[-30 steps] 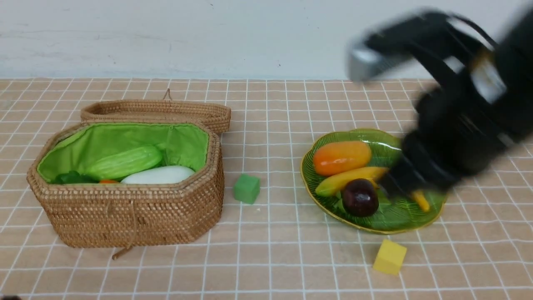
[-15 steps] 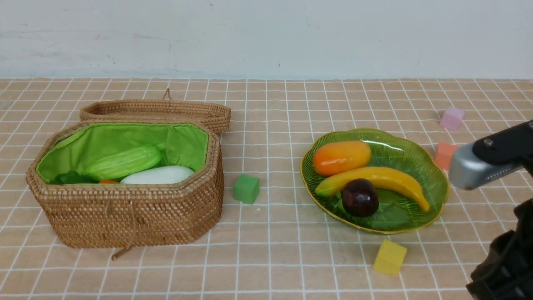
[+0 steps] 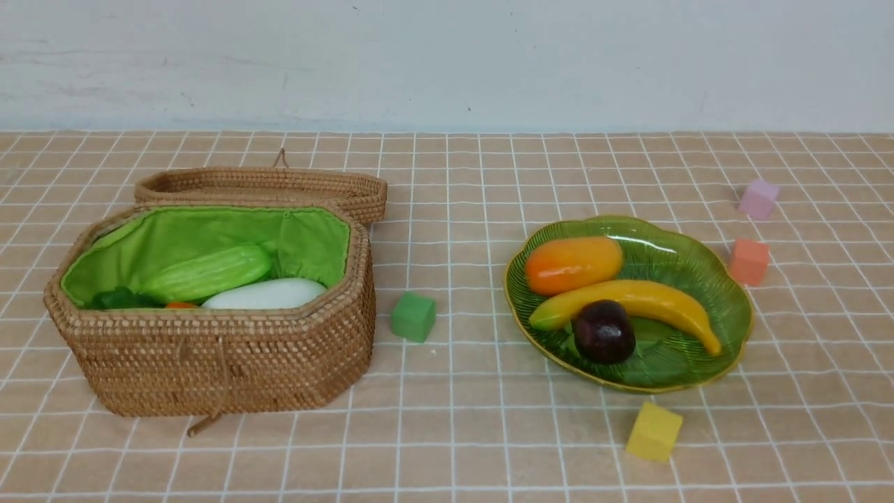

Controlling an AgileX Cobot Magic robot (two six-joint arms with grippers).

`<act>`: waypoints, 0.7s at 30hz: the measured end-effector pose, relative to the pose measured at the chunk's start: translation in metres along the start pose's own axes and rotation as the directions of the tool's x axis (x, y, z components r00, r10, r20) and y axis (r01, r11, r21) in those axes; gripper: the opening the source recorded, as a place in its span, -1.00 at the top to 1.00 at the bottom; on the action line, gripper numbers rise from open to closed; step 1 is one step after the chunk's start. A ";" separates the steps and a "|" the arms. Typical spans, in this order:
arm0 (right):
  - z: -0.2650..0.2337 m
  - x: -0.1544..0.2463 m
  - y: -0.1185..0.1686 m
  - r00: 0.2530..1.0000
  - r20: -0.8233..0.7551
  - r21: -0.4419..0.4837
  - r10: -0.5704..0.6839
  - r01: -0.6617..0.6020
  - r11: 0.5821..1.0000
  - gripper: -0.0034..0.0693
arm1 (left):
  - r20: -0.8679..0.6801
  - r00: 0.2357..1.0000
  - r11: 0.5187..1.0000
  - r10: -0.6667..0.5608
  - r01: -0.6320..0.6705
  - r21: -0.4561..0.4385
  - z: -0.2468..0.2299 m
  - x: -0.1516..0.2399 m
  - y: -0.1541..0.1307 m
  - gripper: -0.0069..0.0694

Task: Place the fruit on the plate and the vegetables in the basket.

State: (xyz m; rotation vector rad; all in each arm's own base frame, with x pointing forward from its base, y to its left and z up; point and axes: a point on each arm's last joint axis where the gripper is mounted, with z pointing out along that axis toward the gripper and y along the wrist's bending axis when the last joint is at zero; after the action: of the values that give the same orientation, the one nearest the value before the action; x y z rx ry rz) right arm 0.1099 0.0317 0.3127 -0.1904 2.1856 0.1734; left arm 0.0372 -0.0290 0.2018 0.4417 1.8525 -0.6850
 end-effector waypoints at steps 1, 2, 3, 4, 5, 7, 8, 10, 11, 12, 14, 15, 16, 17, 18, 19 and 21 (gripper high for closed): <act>-0.001 0.011 -0.005 0.999 0.049 0.020 0.009 -0.010 1.000 0.93 | 0.000 1.000 1.000 0.000 0.000 0.000 0.000 0.000 0.000 0.80; -0.001 0.027 -0.011 0.993 0.114 0.049 0.013 -0.019 0.999 0.93 | -0.001 1.000 1.000 0.000 0.000 0.000 0.000 0.000 0.000 0.80; -0.001 0.063 -0.020 0.969 0.246 0.109 0.007 -0.035 0.993 0.93 | -0.001 1.000 1.000 0.000 0.000 0.000 0.000 0.000 0.000 0.79; 0.005 0.083 -0.024 0.964 0.267 0.138 0.009 -0.047 0.989 0.93 | -0.001 1.000 1.000 0.000 0.000 0.000 0.000 0.000 0.000 0.78; 0.003 0.083 -0.024 0.957 0.290 0.134 0.008 -0.049 0.990 0.93 | -0.001 1.000 1.000 0.000 0.000 0.000 0.000 0.000 0.000 0.78; 0.014 0.116 -0.027 0.937 0.348 0.161 0.029 -0.091 0.983 0.93 | -0.001 1.000 1.000 0.000 0.000 0.000 0.000 0.000 0.000 0.77; 0.024 0.137 -0.030 0.932 0.360 0.174 0.052 -0.122 0.977 0.93 | -0.001 1.000 1.000 0.000 0.000 0.000 0.000 0.000 0.000 0.76; 0.028 0.147 -0.031 0.936 0.341 0.181 0.080 -0.149 0.972 0.93 | -0.001 1.000 1.000 0.000 0.000 -0.001 0.000 0.000 0.000 0.76; 0.028 0.148 -0.031 0.934 0.346 0.180 0.092 -0.162 0.970 0.93 | 0.000 1.000 1.000 0.000 0.000 0.000 0.000 0.000 0.000 0.76; 0.028 0.148 -0.031 0.933 0.347 0.181 0.097 -0.168 0.969 0.93 | -0.002 1.000 1.000 0.000 0.000 -0.001 0.000 0.000 0.000 0.76; 0.028 0.148 -0.031 0.932 0.348 0.181 0.099 -0.171 0.969 0.93 | -0.002 1.000 1.000 0.000 0.000 -0.001 0.000 0.000 0.000 0.75; 0.028 0.148 -0.031 0.932 0.348 0.181 0.099 -0.171 0.969 0.93 | -0.002 1.000 1.000 0.000 0.000 -0.001 0.000 0.000 0.000 0.75; 0.028 0.148 -0.031 0.932 0.348 0.181 0.099 -0.171 0.969 0.93 | -0.002 1.000 1.000 0.000 0.000 -0.001 0.000 0.000 0.000 0.75; 0.028 0.148 -0.031 0.932 0.348 0.181 0.099 -0.171 0.969 0.93 | -0.003 1.000 1.000 0.000 0.000 -0.001 0.000 0.000 0.000 0.74; 0.028 0.148 -0.031 0.932 0.348 0.181 0.099 -0.171 0.969 0.93 | -0.003 1.000 1.000 0.000 0.000 -0.001 0.000 0.000 0.000 0.74; 0.028 0.148 -0.031 0.932 0.348 0.181 0.099 -0.171 0.969 0.93 | -0.003 1.000 1.000 0.000 0.000 -0.001 0.000 0.000 0.000 0.74; 0.028 0.148 -0.031 0.932 0.348 0.180 0.100 -0.171 0.969 0.93 | -0.003 1.000 1.000 0.000 0.000 -0.001 0.000 0.000 0.000 0.73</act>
State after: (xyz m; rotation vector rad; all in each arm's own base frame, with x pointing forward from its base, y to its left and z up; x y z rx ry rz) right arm 0.0527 -0.0041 0.1745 0.1052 1.8582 0.0489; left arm 0.0372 -0.0290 0.2015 0.4420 1.8552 -0.6836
